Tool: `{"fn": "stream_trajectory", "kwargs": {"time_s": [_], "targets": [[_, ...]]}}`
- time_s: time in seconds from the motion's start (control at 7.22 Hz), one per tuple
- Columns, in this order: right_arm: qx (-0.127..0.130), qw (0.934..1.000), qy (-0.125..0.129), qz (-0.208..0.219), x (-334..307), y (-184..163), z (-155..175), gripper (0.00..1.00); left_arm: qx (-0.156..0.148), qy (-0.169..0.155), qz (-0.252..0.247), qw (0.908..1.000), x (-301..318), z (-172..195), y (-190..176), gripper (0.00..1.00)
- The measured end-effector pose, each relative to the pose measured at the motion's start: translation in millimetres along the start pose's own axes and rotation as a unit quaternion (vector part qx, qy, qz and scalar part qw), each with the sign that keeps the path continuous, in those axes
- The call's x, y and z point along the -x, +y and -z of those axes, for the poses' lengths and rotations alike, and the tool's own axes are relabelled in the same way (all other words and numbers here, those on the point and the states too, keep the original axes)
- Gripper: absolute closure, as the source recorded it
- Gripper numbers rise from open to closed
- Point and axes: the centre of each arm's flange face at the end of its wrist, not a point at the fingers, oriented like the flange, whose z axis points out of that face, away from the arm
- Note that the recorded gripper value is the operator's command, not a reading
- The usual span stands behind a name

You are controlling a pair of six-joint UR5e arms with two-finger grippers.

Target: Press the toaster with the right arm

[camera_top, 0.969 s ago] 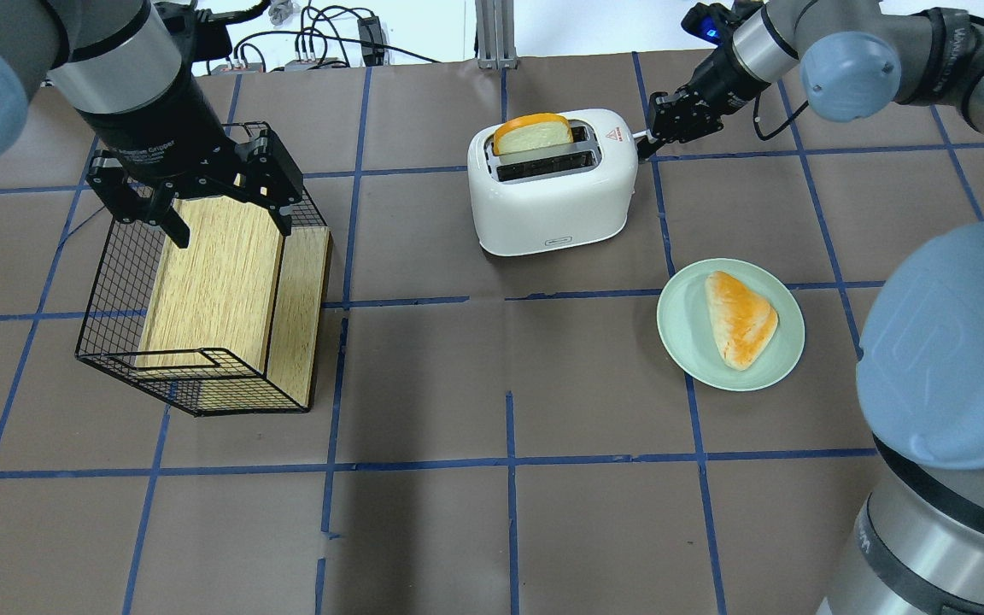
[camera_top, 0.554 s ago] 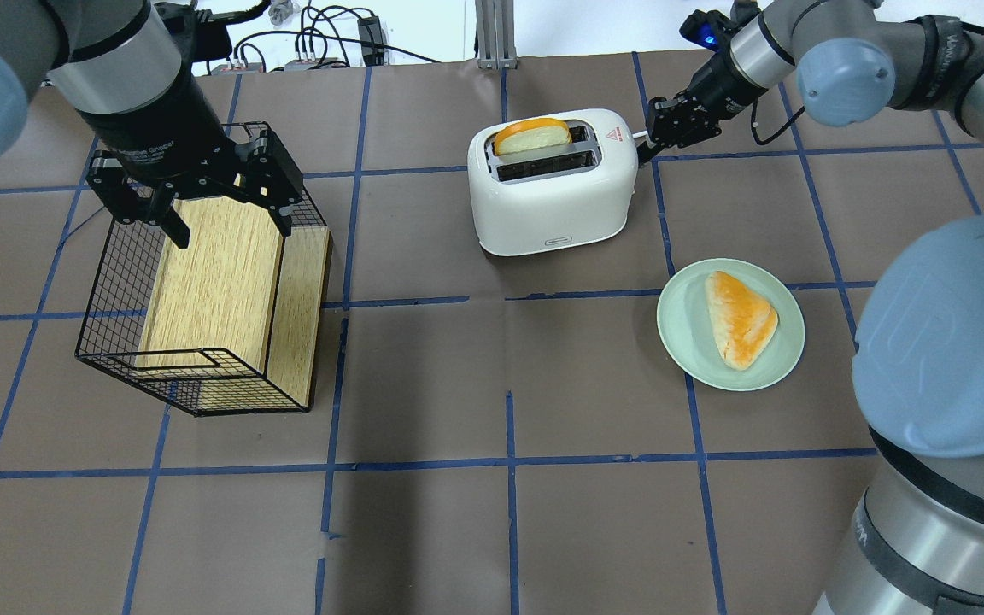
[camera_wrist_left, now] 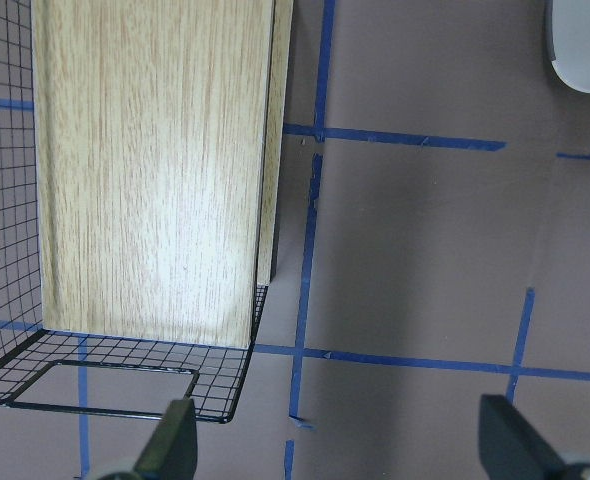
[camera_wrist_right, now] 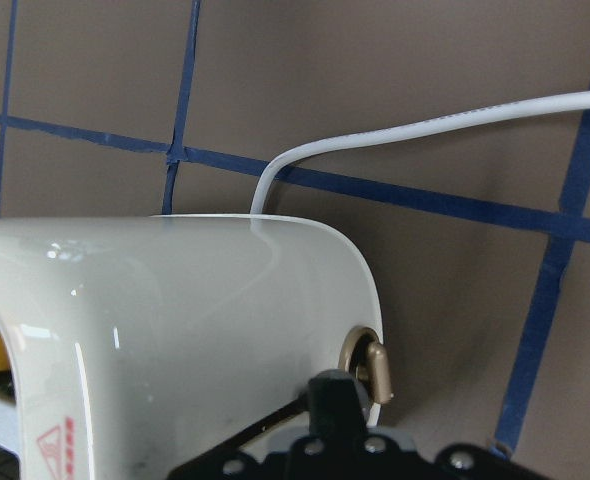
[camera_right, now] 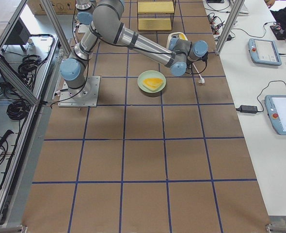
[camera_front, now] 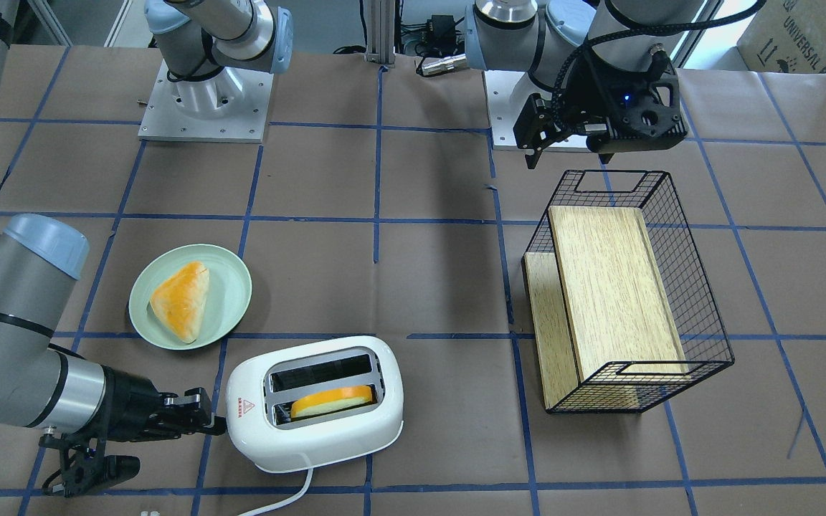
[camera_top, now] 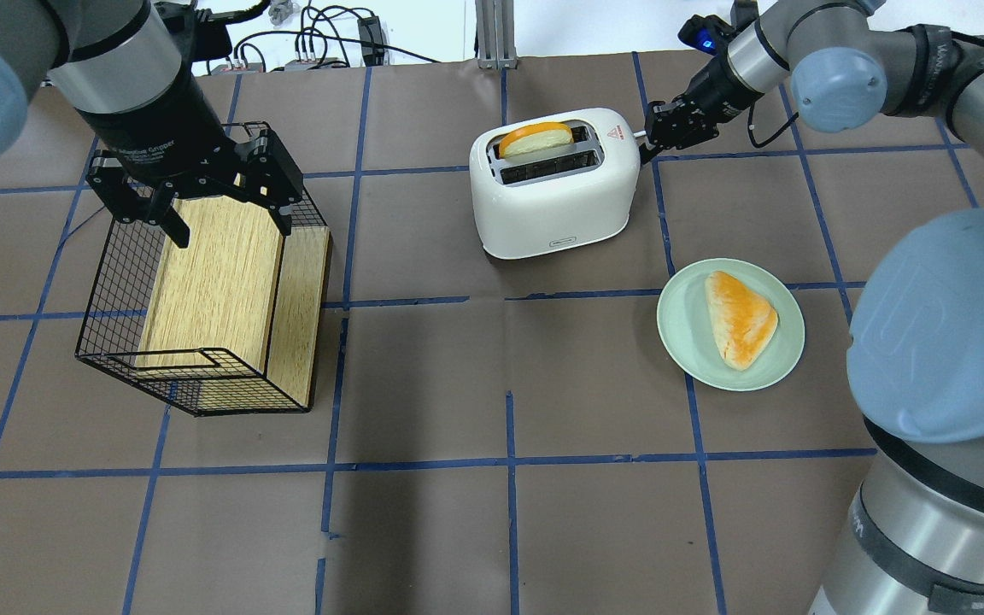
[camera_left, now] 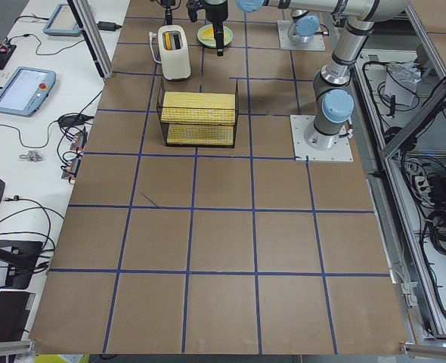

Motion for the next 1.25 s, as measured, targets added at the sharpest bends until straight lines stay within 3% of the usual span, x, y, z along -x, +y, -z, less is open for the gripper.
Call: {"fn": "stream_trajectory", "kwargs": {"time_s": [0.14, 0.28, 0.42, 0.55, 0.69, 0.83, 1.11, 1.25], "targets": [[-0.002, 1.0, 0.002, 0.0, 0.0, -1.0, 0.7, 0.75, 0.0, 0.0, 0.0, 1.0, 0.0, 0.0, 0.0, 0.0], [-0.004, 0.9999, 0.01, -0.003, 1.8, -2.3, 5.4, 0.01, 0.0, 0.0, 0.0, 1.0, 0.0, -0.2, 0.1, 0.0], [-0.003, 0.9989, 0.047, -0.004, 6.9, -2.0, 19.1, 0.0, 0.001, 0.0, 0.0, 1.0, 0.0, -0.3, 0.1, 0.0], [0.0, 0.9934, 0.115, 0.002, 21.2, 0.6, 44.6, 0.0, 0.001, 0.0, 0.0, 1.0, 0.0, -0.3, 0.1, 0.0], [0.002, 0.9817, 0.19, 0.017, 42.6, 4.9, 73.0, 0.0, 0.001, 0.0, 0.0, 1.0, 0.0, -0.2, 0.2, 0.0], [0.002, 0.9699, 0.242, 0.027, 59.8, 9.0, 94.7, 0.0, 0.001, 0.0, 0.0, 1.0, 0.0, -0.2, 0.2, 0.0], [-0.008, 0.9662, 0.256, 0.031, 84.8, 20.7, 123.7, 0.0, 0.001, 0.0, 0.0, 1.0, 0.0, -0.3, 0.1, 0.0], [0.005, 0.9645, 0.263, 0.027, 106.0, 43.1, 144.2, 0.0, 0.0, 0.0, 0.0, 1.0, 0.0, -0.3, 0.1, 0.0]]}}
